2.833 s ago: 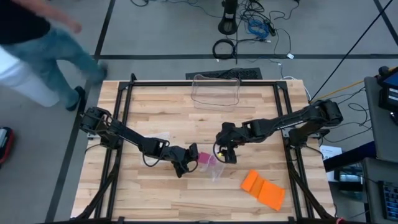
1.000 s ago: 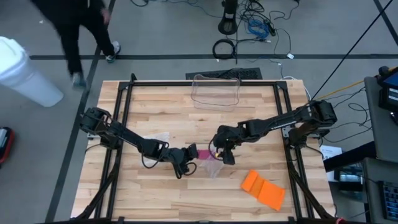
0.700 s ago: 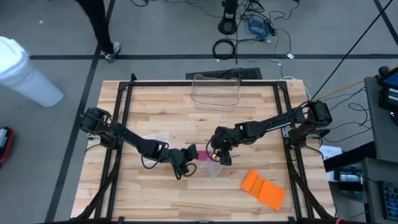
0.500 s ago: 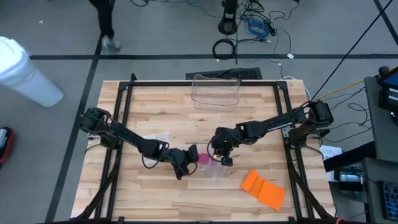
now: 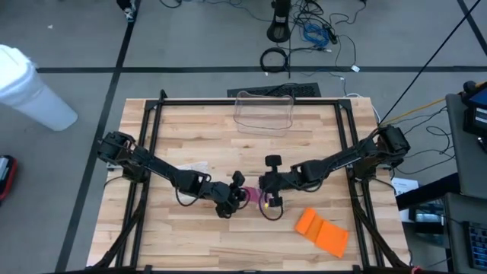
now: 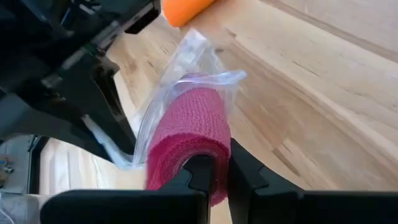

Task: Roll bandage
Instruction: Put the pink bandage into the zip bag

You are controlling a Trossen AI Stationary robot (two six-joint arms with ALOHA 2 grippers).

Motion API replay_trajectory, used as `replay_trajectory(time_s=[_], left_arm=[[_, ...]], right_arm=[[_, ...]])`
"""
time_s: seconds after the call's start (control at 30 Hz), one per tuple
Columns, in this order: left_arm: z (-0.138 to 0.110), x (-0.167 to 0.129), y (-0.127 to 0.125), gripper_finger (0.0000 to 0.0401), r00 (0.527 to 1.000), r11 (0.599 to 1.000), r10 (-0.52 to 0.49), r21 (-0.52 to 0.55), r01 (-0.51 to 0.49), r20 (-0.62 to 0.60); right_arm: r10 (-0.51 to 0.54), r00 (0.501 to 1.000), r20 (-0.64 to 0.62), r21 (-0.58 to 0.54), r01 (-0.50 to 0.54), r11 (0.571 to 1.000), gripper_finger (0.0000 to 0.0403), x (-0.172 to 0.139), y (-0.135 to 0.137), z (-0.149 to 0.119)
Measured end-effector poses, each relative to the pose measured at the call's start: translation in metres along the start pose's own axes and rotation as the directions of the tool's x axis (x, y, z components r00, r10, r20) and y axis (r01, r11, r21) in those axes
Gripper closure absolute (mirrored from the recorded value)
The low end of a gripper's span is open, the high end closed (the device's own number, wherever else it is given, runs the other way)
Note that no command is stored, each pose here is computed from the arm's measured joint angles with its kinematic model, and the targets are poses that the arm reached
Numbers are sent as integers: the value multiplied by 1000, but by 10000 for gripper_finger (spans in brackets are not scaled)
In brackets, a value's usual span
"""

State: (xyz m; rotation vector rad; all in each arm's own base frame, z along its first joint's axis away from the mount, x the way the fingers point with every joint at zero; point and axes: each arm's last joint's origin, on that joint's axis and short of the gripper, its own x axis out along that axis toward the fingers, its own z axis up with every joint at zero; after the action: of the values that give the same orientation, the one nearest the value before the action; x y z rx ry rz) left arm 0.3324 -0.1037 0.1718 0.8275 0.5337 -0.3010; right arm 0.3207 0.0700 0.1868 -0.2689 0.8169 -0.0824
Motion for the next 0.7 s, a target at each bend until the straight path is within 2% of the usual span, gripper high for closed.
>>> replay_trajectory(time_s=[0.27, 0.47, 0.6, 0.7], left_arm=[[-2, 0, 1, 375, 1000, 1000, -8, 6, 8, -15], [3, -2, 10, 368, 985, 986, 165, 14, -165, -41], [1, -3, 11, 354, 978, 981, 195, 17, -194, -80], [0, -3, 10, 352, 976, 981, 194, 14, -193, -102]], right_arm=[[-12, 991, 136, -27, 16, 1000, 401, -7, 4, 24], [-57, 981, 186, -11, 61, 998, 402, -14, 1, 41], [-171, 967, 188, -3, 175, 985, 402, -19, 4, 44], [-182, 966, 184, -4, 186, 982, 402, -21, 5, 45]])
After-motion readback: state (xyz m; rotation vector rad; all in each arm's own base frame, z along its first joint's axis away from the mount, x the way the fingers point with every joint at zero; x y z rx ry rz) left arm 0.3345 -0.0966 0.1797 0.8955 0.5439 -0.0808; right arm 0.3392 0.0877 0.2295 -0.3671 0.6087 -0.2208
